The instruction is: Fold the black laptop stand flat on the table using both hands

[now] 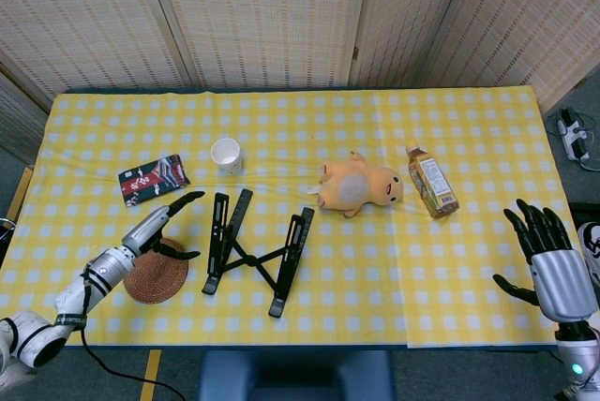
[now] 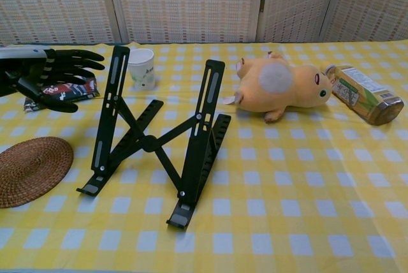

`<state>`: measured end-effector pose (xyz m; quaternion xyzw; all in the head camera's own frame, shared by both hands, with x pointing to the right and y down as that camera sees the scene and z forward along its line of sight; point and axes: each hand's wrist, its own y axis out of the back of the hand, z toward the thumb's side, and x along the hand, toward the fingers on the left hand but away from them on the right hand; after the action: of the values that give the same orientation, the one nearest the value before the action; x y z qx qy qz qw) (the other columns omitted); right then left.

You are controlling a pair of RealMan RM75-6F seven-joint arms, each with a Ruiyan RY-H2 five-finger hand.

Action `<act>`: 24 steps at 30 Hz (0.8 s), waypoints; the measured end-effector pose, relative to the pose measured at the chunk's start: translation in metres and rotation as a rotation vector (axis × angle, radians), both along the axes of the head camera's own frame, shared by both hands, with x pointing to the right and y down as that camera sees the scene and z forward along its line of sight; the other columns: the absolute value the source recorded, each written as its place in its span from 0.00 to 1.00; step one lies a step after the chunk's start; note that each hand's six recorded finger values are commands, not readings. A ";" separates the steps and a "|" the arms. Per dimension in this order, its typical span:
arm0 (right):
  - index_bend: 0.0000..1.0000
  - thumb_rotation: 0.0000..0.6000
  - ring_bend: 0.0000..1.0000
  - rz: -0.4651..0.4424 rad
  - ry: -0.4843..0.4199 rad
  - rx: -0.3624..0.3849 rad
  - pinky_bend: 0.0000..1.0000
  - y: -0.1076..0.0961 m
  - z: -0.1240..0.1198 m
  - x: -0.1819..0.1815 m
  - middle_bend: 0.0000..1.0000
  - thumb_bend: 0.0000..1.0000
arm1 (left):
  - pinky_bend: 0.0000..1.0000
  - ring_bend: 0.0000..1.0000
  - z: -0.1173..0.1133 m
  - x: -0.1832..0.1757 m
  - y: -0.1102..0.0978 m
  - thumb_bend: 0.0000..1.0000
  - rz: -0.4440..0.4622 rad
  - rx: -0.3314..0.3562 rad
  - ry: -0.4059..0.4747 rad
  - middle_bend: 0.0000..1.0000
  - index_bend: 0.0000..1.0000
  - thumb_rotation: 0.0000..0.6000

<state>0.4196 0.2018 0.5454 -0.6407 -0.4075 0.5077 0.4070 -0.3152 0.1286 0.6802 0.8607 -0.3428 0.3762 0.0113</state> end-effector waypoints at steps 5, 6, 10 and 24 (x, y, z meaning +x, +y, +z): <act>0.00 1.00 0.03 0.002 -0.002 -0.007 0.00 0.000 0.003 0.000 0.00 0.15 | 0.10 0.05 0.008 0.013 0.000 0.21 -0.021 -0.056 0.048 0.08 0.00 1.00; 0.00 1.00 0.03 0.002 -0.002 -0.009 0.00 0.000 0.004 0.000 0.00 0.15 | 0.11 0.06 0.009 0.016 0.000 0.21 -0.026 -0.067 0.058 0.09 0.00 1.00; 0.00 1.00 0.03 0.003 -0.003 -0.016 0.00 0.000 0.006 0.001 0.00 0.15 | 0.14 0.09 0.012 0.026 0.003 0.21 -0.047 -0.123 0.120 0.12 0.00 1.00; 0.00 1.00 0.04 -0.006 -0.011 -0.035 0.00 -0.001 0.013 -0.002 0.00 0.15 | 0.17 0.14 0.000 0.042 0.026 0.21 -0.013 -0.173 0.230 0.18 0.01 1.00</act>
<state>0.4181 0.2006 0.5589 -0.6518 -0.3991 0.5098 0.3950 -0.2727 0.1542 0.6806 0.8919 -0.3110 0.3029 0.1269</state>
